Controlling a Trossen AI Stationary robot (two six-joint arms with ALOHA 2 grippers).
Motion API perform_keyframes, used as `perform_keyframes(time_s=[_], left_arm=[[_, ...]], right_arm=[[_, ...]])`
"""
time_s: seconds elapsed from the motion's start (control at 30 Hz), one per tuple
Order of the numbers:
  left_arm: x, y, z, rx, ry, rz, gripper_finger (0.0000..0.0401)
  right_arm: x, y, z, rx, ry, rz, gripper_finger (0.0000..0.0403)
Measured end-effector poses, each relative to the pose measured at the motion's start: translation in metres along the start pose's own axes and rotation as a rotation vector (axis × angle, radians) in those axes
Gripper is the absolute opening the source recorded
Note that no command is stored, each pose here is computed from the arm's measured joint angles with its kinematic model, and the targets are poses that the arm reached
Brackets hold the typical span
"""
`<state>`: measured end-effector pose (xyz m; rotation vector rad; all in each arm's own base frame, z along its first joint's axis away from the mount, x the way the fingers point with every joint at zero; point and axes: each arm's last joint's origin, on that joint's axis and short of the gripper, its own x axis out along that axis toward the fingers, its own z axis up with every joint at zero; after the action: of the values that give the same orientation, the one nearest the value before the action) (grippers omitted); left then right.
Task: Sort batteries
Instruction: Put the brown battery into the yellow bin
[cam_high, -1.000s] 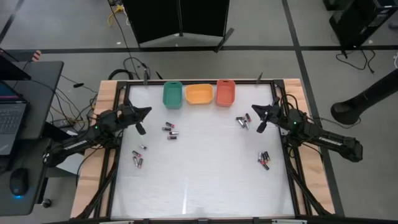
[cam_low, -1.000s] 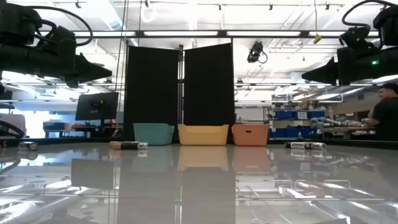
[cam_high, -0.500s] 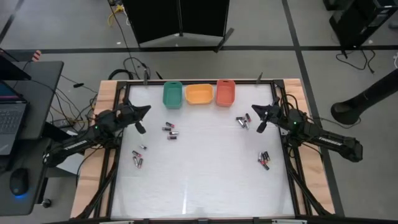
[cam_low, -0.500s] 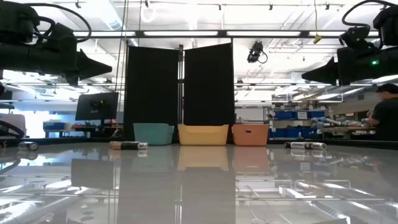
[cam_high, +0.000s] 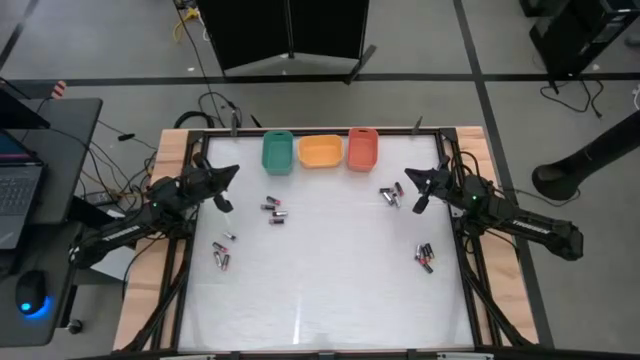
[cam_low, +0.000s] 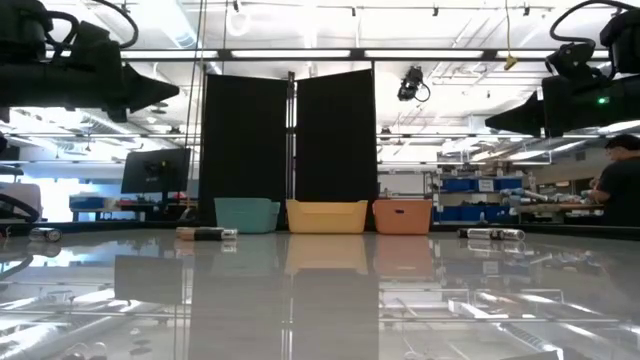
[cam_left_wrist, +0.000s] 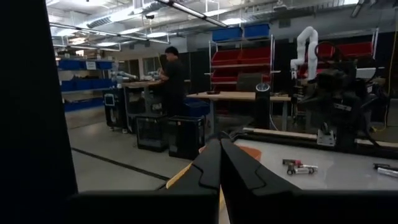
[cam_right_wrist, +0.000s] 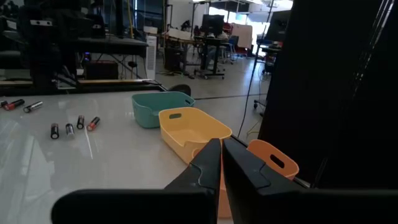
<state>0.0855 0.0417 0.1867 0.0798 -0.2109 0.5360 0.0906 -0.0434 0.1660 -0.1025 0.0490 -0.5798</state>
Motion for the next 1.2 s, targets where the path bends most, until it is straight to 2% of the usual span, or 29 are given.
perform_keyframes(time_s=[0.1, 0.23, 0.4, 0.53, 0.9, 1.0, 1.1, 1.2], left_arm=[[0.0, 0.0, 0.008, -0.013, -0.065, 0.004, 0.0012], [-0.002, 0.002, 0.031, -0.038, -0.137, 0.009, 0.0012], [-0.004, 0.003, 0.051, -0.019, -0.19, 0.012, 0.0012], [-0.006, 0.002, 0.062, 0.003, -0.218, -0.056, 0.0012], [0.012, -0.004, 0.056, -0.012, -0.02, -0.169, 0.0012], [0.021, -0.005, 0.06, -0.081, 0.021, -0.189, 0.0012], [0.032, -0.008, 0.049, -0.104, 0.137, -0.232, 0.0012], [0.042, -0.01, 0.035, -0.125, 0.252, -0.23, 0.0012]], right_arm=[[0.0, 0.0, 0.0, 0.0, 0.0, -0.001, 0.0028], [0.0, 0.0, 0.0, 0.0, 0.0, -0.001, 0.0028], [0.0, 0.0, 0.0, 0.0, 0.0, 0.0, 0.0028], [0.0, 0.0, 0.0, 0.0, 0.0, 0.0, 0.0028], [0.0, 0.0, 0.0, 0.0, 0.0, 0.0, 0.0028], [0.0, 0.0, 0.0, 0.0, 0.0, -0.001, 0.0028], [0.0, 0.0, 0.0, 0.0, 0.0, 0.0, 0.0028], [0.0, 0.0, 0.0, 0.0, 0.0, 0.0, 0.0028]])
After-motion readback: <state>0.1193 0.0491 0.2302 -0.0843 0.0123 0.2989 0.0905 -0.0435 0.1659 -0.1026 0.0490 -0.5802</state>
